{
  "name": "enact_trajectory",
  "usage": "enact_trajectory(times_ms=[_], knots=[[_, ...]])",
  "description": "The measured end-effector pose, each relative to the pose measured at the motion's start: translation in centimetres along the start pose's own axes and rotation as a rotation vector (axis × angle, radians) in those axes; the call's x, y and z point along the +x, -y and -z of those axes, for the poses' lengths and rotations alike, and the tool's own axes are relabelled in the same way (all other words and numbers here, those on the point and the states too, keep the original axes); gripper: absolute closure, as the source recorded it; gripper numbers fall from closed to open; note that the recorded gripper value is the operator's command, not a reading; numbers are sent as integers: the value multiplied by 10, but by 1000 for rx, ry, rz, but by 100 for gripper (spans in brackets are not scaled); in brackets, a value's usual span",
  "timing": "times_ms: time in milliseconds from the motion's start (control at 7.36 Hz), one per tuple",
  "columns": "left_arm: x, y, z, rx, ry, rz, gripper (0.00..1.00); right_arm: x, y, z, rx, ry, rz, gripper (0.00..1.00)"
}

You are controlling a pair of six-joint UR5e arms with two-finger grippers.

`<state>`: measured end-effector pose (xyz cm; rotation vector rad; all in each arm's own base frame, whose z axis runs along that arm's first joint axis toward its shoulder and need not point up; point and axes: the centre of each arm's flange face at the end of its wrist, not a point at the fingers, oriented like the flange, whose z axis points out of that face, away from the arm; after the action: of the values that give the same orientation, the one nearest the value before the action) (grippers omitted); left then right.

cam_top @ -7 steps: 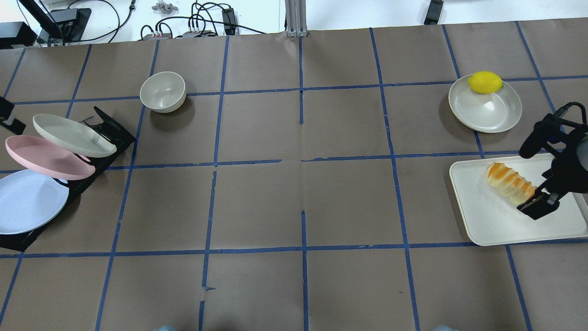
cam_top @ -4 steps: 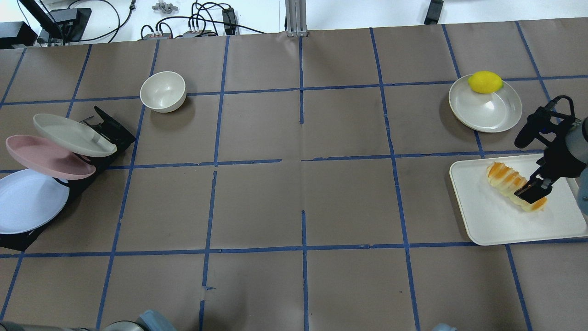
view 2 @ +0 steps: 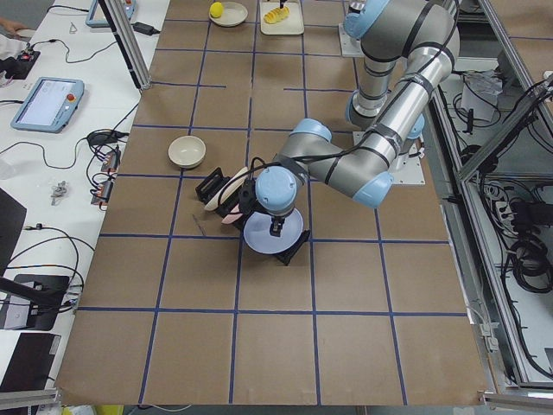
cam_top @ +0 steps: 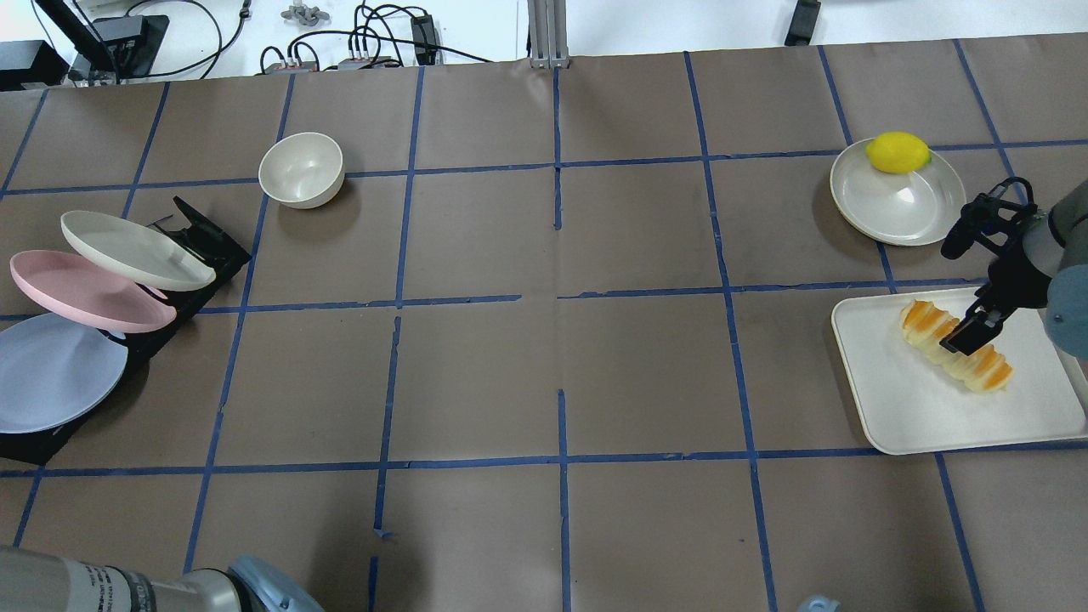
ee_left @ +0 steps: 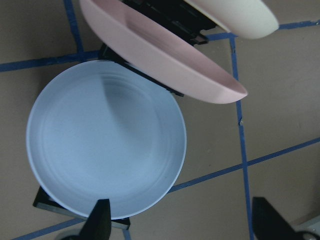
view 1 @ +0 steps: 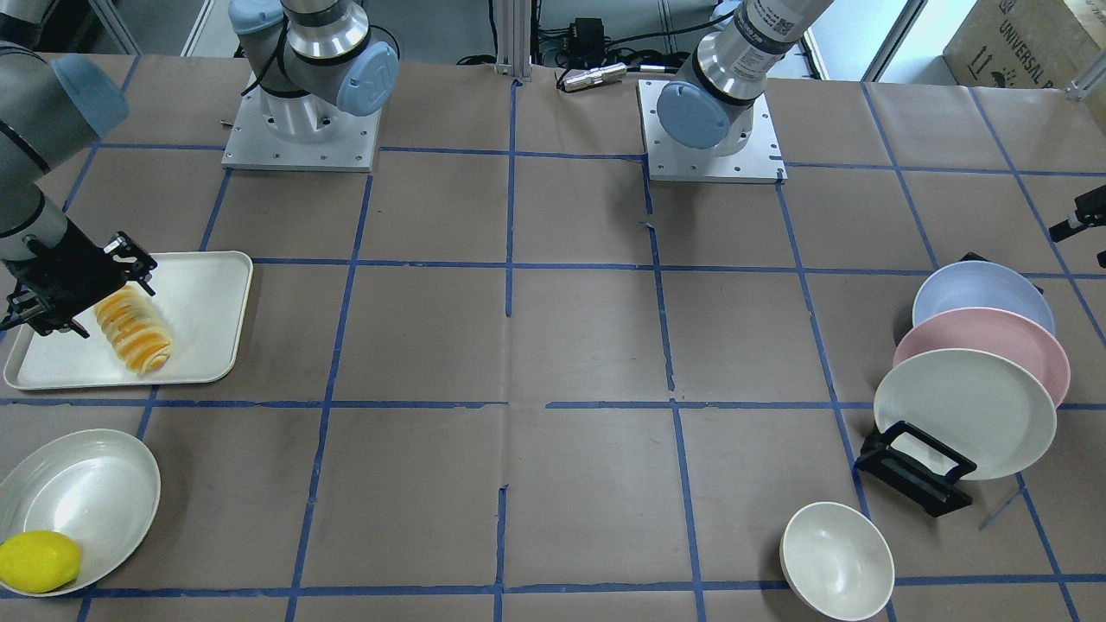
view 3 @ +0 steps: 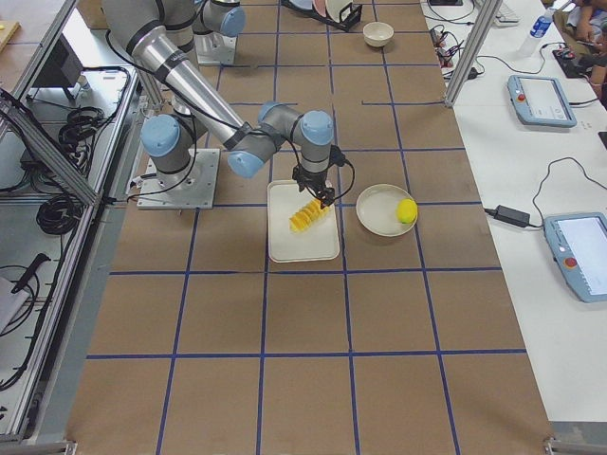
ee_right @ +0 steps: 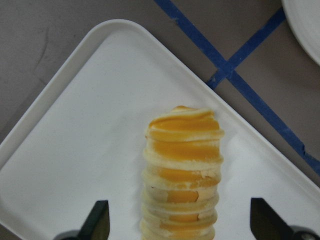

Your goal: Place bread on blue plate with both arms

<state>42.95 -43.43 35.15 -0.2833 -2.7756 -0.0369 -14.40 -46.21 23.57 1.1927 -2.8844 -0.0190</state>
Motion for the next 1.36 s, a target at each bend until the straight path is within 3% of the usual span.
enact_trajectory(times_ms=[272,408,544,680,816,951,1087,1359], knots=[[-63,5,-32,26,-43,-14,0,13,-3,-31,-3,2,-14,0],[-90,14,-54,22,-68,-30,0,16,-6,-45,-5,6,-25,8],[-105,24,-73,14,-89,-52,1,12,-9,-56,-7,14,-50,41],[-109,34,-87,5,-106,-72,1,5,-11,-62,-12,12,-96,64],[-109,40,-97,-3,-120,-84,7,2,-13,-64,-27,0,-144,77],[-109,44,-105,-9,-132,-91,10,3,-16,-60,-48,-22,-180,83],[-111,46,-113,-15,-142,-96,18,7,-16,-48,-63,-47,-196,91],[-116,48,-122,-24,-154,-104,59,19,-14,-11,-74,-56,-203,93]])
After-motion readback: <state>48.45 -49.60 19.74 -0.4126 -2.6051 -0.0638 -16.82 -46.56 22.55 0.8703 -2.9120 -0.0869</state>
